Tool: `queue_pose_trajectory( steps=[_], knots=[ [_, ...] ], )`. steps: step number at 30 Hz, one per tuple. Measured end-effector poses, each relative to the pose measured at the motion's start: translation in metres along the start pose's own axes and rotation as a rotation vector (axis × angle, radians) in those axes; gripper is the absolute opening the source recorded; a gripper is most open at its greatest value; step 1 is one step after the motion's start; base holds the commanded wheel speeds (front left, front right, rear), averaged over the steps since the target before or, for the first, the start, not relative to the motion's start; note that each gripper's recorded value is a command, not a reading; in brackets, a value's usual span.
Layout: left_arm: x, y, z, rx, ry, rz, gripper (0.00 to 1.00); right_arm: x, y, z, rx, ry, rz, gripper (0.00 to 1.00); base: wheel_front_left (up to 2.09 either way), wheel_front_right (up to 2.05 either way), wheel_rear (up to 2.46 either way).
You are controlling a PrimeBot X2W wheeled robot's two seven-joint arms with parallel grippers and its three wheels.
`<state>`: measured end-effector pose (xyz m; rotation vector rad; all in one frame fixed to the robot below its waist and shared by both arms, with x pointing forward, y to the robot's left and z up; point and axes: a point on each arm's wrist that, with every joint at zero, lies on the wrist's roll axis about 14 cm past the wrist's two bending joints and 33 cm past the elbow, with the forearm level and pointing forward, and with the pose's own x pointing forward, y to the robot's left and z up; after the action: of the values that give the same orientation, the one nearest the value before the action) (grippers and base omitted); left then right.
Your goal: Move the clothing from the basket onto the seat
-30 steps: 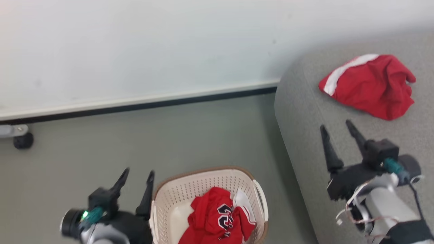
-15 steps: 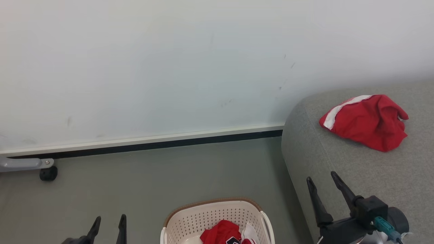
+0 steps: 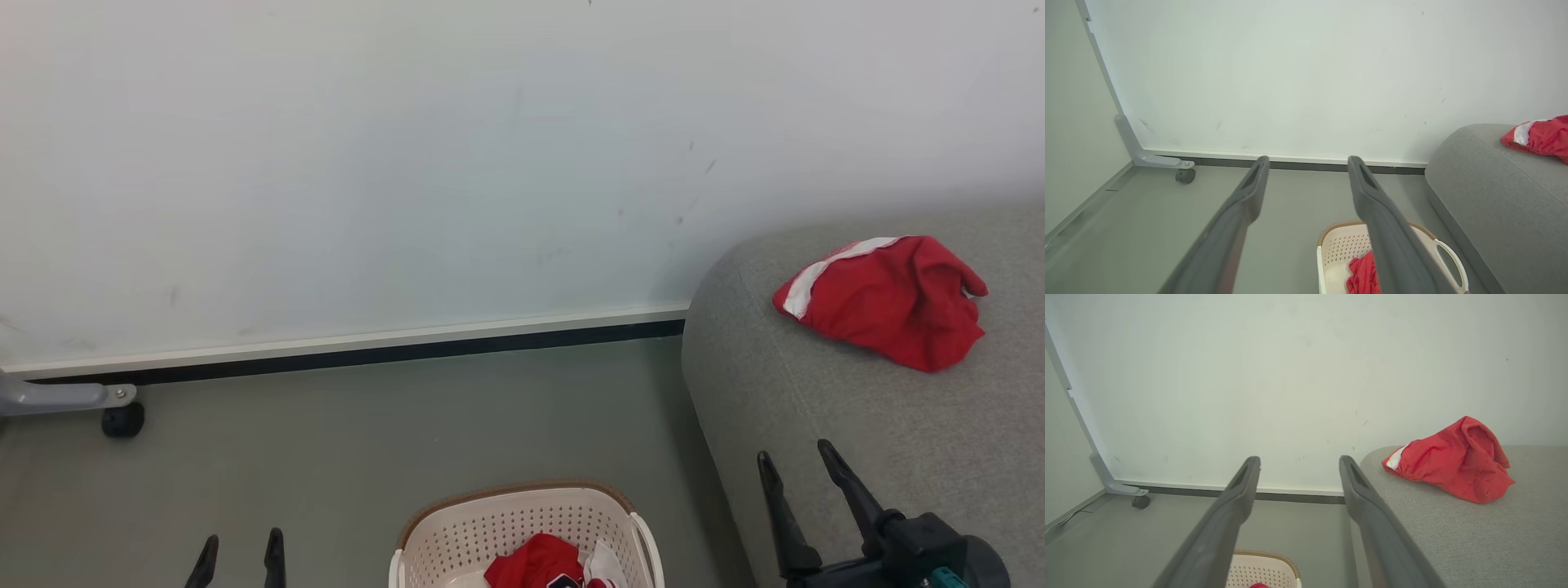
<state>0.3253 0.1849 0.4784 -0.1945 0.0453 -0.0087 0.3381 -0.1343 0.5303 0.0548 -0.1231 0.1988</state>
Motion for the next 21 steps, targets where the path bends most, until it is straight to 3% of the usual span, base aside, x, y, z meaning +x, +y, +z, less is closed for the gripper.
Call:
queue_pose_trajectory(
  steps=[21],
  knots=[
    [0.004, -0.001, 0.012, 0.018, -0.046, 0.013, 1.0, 0.002, -0.013, 0.01, -0.012, -0.037, -0.049, 1.0, 0.0, 0.0, 0.0]
  ],
)
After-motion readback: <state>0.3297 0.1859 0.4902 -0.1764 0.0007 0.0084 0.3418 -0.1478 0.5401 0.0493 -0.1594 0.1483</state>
